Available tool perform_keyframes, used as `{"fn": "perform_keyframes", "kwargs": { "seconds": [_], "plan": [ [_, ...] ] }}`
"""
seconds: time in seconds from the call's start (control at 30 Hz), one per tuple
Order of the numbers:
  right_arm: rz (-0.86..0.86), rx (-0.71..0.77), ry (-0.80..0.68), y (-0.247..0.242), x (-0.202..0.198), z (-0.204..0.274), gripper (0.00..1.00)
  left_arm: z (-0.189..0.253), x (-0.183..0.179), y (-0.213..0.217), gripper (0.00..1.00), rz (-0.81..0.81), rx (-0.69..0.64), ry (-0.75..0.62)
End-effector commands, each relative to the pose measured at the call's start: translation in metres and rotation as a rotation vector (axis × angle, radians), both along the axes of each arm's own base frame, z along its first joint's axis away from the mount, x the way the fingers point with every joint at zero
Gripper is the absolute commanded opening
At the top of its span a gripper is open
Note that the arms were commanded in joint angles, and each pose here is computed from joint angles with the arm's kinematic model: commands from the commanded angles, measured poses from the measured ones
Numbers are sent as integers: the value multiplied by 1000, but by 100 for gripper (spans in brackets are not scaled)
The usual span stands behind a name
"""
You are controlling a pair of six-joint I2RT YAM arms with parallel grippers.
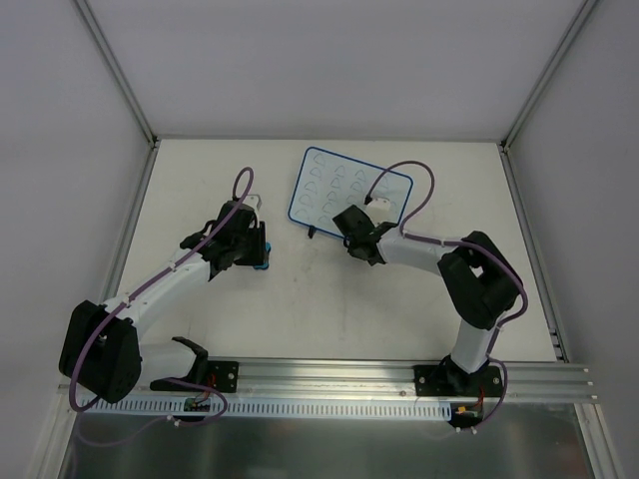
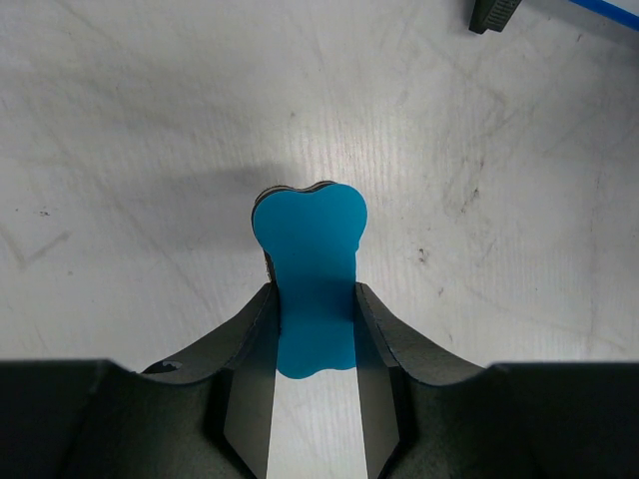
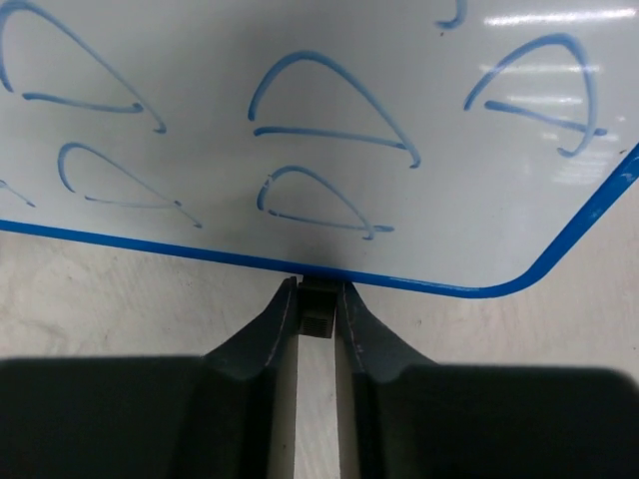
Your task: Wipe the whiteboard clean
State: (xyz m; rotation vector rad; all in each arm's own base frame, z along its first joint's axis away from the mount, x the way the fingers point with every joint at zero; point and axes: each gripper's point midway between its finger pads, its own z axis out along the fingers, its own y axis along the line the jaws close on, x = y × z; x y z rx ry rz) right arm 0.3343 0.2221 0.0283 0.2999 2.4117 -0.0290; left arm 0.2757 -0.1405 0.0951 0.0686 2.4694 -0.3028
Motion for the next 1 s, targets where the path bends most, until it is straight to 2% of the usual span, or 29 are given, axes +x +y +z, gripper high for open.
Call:
{"fn": "perform_keyframes", "kwargs": {
  "seconds": [0.0,0.03,0.1,0.53,0.63,0.97],
  "plan": [
    [32,29,-63,4,6,6,11,4,2,2,12,-14,8,-11],
    [42,29,-61,4,3,4,5,4,2,2,12,-15,9,-11],
    [86,28,-64,6,-3,6,0,5,3,1,12,-15,8,-14],
    [389,18,-2,-6,-74,-9,0,28,5,-9,11,-9,-75,-54],
    [414,23,17,-11,-87,-14,0,36,8,-12,8,-12,-87,-71],
    [469,31,3,-21,-103,-15,0,88,27,-37,8,-53,-90,-212]
  ]
}}
